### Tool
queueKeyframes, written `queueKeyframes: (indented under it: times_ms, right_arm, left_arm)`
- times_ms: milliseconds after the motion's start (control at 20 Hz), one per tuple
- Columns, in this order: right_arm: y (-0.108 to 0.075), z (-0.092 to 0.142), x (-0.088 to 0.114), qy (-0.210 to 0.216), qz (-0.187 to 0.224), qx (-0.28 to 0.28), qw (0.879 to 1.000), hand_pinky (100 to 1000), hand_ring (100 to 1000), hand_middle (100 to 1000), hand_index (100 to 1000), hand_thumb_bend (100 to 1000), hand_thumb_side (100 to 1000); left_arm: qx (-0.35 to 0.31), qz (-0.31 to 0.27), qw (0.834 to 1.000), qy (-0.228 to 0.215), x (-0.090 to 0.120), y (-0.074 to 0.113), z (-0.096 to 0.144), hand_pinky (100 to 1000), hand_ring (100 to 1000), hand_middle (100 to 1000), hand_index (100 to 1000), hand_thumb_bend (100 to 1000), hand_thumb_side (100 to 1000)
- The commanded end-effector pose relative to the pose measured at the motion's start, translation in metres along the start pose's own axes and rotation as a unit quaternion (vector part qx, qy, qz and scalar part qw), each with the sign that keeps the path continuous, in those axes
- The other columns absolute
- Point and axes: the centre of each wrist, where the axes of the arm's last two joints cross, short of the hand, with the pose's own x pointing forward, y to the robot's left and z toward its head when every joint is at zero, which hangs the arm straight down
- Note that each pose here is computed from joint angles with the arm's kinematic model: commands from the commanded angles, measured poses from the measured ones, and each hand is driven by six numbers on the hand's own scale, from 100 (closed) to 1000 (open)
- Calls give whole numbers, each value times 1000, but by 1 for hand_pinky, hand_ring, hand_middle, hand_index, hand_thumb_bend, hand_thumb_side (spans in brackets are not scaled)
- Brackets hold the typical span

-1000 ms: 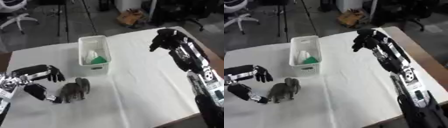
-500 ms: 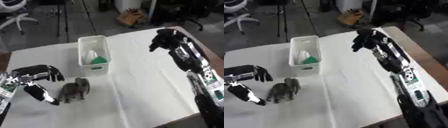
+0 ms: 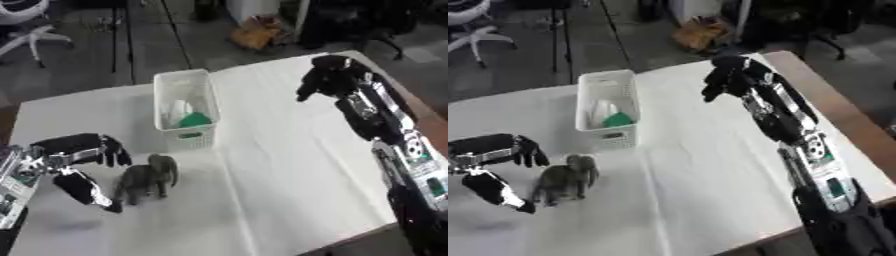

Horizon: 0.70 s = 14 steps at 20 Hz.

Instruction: Pick up objects on the table and place them in the box.

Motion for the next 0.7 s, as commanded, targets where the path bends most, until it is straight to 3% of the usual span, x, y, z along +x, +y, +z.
queueKeyframes:
  times_ms: [50,700]
  right_arm:
    - [-5,-5,5,-8,10,10,1000,596,631,646,846,100,646]
    - [-4,-4,5,-7,10,11,1000,595,630,645,846,100,648]
  left_arm:
    - [-21,-49,998,-16,3,10,-1,652,654,659,785,830,386]
    - [-3,-81,997,8,0,-3,-10,641,635,647,775,778,392]
